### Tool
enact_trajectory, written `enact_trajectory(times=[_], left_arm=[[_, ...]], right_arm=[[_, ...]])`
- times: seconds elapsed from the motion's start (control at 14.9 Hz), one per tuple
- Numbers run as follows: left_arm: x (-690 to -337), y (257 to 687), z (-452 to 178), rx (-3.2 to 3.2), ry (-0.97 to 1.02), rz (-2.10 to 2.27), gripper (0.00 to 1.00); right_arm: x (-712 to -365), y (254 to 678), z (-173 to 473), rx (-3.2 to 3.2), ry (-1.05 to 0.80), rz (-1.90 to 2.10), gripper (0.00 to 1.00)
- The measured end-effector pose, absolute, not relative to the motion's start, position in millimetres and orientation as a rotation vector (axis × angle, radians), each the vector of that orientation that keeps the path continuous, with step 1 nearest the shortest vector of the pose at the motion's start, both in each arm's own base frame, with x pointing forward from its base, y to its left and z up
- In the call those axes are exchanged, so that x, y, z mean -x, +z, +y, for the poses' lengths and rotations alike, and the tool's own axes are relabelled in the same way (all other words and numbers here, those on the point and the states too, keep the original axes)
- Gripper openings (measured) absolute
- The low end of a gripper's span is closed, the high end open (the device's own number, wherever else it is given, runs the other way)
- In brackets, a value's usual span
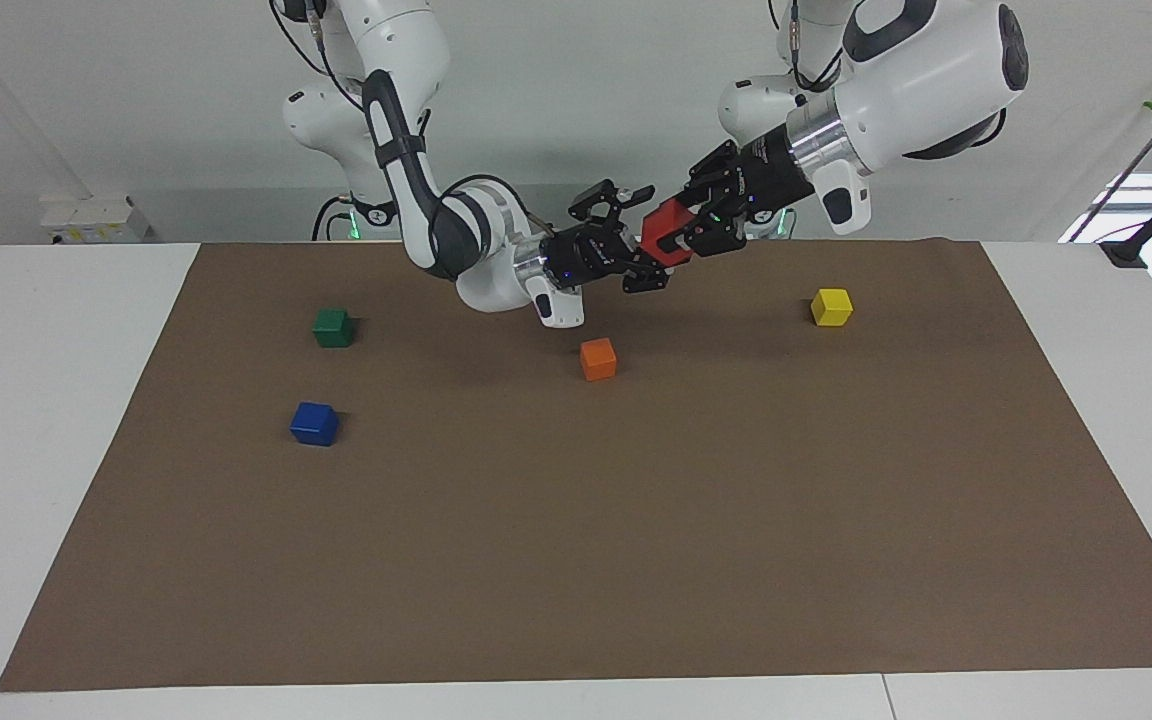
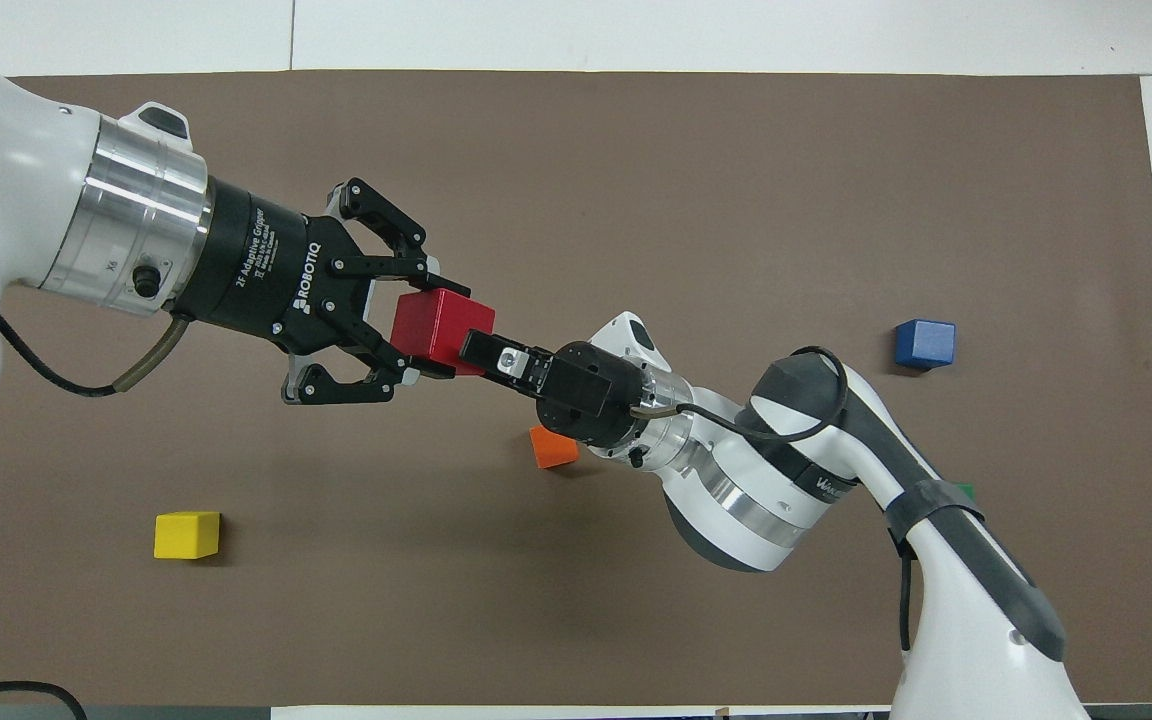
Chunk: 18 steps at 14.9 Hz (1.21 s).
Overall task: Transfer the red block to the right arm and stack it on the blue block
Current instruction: 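Grasp the red cube with the right gripper beside the left gripper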
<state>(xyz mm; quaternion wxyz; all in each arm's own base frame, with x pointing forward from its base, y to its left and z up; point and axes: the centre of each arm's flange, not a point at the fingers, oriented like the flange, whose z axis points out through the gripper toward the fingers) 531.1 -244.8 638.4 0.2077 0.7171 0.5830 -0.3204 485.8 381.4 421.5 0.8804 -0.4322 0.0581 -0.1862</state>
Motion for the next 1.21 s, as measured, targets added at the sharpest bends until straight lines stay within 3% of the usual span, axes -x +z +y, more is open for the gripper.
enact_trajectory(times=[0.07, 0.2, 0.34, 0.4, 0.47, 1.07, 1.21], left_arm=[[-531.2, 638.3, -244.8, -1.996, -0.892, 1.623, 0.54], [-531.0, 638.4, -245.3, -1.997, -0.892, 1.622, 0.54], [-531.0, 638.3, -245.5, -1.997, -0.892, 1.622, 0.54], [-531.3, 638.1, -245.2, -1.996, -0.892, 1.622, 0.54], [-531.7, 638.1, -244.7, -1.995, -0.893, 1.619, 0.54], [-531.8, 640.9, -244.6, -1.993, -0.885, 1.615, 0.54], [-531.6, 639.6, -244.5, -2.005, -0.872, 1.622, 0.68]], right_arm=[[-485.9, 421.6, 382.3, 0.9, -0.387, 0.12, 1.0], [-486.6, 416.4, 382.8, 0.91, -0.385, 0.127, 0.81], [-487.8, 413.8, 382.4, 0.916, -0.386, 0.132, 0.77], [-488.0, 413.7, 382.4, 0.916, -0.377, 0.138, 0.68], [-488.4, 413.9, 382.3, 0.915, -0.362, 0.146, 0.65], [-490.1, 416.3, 382.3, 0.911, -0.354, 0.149, 0.64], [-492.9, 419.7, 381.3, 0.907, -0.36, 0.147, 0.6]])
